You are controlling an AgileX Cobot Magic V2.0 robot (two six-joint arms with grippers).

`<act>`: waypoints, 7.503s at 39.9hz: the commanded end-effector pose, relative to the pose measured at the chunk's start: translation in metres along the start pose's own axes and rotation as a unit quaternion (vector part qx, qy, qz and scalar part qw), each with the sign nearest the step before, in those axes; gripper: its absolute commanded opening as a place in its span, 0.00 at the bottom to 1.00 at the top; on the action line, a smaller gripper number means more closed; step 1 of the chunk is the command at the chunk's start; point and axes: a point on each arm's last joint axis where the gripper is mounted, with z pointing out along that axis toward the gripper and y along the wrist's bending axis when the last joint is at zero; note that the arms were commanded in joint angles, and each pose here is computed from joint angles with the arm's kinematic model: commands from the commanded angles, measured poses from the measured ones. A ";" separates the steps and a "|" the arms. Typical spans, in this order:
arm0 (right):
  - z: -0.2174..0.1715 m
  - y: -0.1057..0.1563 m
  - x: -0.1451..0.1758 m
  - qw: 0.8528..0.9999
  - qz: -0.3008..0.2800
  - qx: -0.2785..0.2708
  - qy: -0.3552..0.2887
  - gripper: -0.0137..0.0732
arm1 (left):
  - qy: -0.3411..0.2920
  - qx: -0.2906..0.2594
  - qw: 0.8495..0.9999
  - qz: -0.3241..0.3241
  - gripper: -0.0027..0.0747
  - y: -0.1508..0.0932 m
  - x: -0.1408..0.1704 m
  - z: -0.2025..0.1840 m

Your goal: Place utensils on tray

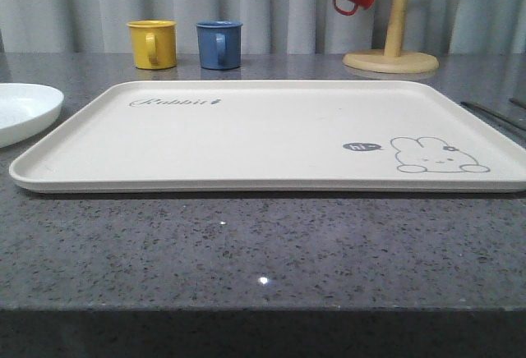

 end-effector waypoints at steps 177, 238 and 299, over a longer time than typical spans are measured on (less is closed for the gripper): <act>-0.001 0.002 -0.016 0.999 -0.002 -0.001 -0.043 0.91 | 0.435 0.301 0.828 0.188 0.01 -0.168 -0.083 0.214; -0.001 0.002 -0.016 0.999 -0.002 -0.001 -0.043 0.91 | -0.023 0.043 0.999 0.004 0.01 -0.007 0.031 -0.049; 0.200 0.013 -0.022 0.929 -0.069 -0.002 0.364 0.50 | -0.022 0.043 0.999 0.004 0.01 -0.007 0.031 -0.049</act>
